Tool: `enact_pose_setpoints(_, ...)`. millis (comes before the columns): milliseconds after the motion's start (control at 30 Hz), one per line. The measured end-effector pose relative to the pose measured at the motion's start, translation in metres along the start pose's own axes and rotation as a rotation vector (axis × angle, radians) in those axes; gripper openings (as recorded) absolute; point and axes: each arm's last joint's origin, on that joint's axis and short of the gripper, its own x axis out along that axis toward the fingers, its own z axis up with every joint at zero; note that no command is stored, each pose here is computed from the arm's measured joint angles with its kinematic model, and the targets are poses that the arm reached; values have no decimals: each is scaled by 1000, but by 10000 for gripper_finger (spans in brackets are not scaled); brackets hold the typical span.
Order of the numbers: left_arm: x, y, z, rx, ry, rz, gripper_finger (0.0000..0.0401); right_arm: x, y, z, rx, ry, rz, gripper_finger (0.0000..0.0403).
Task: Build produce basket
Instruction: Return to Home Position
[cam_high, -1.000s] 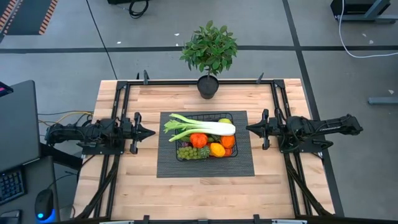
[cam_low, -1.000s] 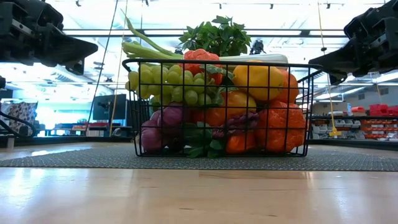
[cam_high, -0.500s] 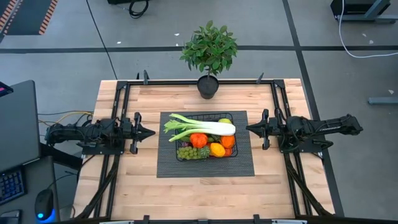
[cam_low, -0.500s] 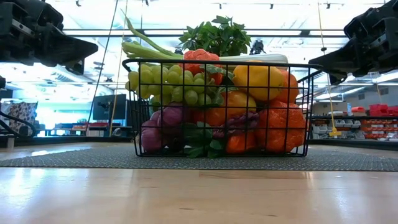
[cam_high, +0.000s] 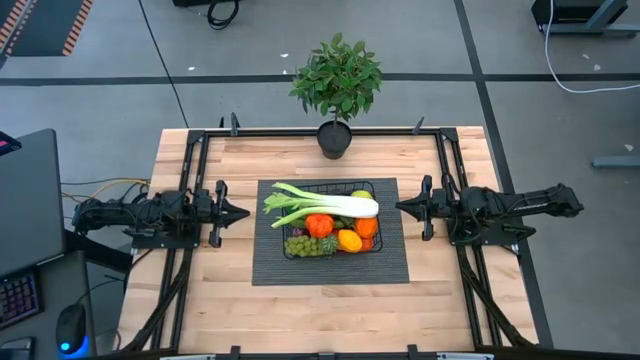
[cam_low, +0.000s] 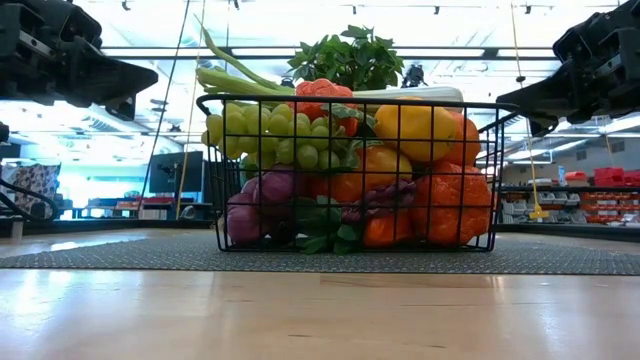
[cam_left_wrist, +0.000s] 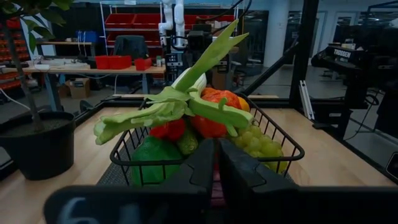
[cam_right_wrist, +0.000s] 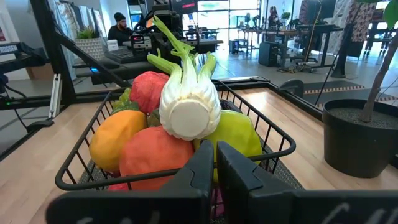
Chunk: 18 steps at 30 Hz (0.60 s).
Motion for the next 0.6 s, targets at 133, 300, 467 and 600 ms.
enact_pose_setpoints(133, 0, 0, 0, 0, 0, 0, 28, 0, 0, 0, 0, 0, 0, 27)
enact_pose_setpoints(300, 0, 0, 0, 0, -1, 0, 24, 0, 0, 0, 0, 0, 0, 27)
enact_pose_setpoints(467, 0, 0, 0, 0, -1, 0, 32, 0, 0, 0, 0, 0, 0, 27)
enact_pose_setpoints(600, 0, 0, 0, 0, -1, 0, 36, 0, 0, 0, 0, 0, 0, 27)
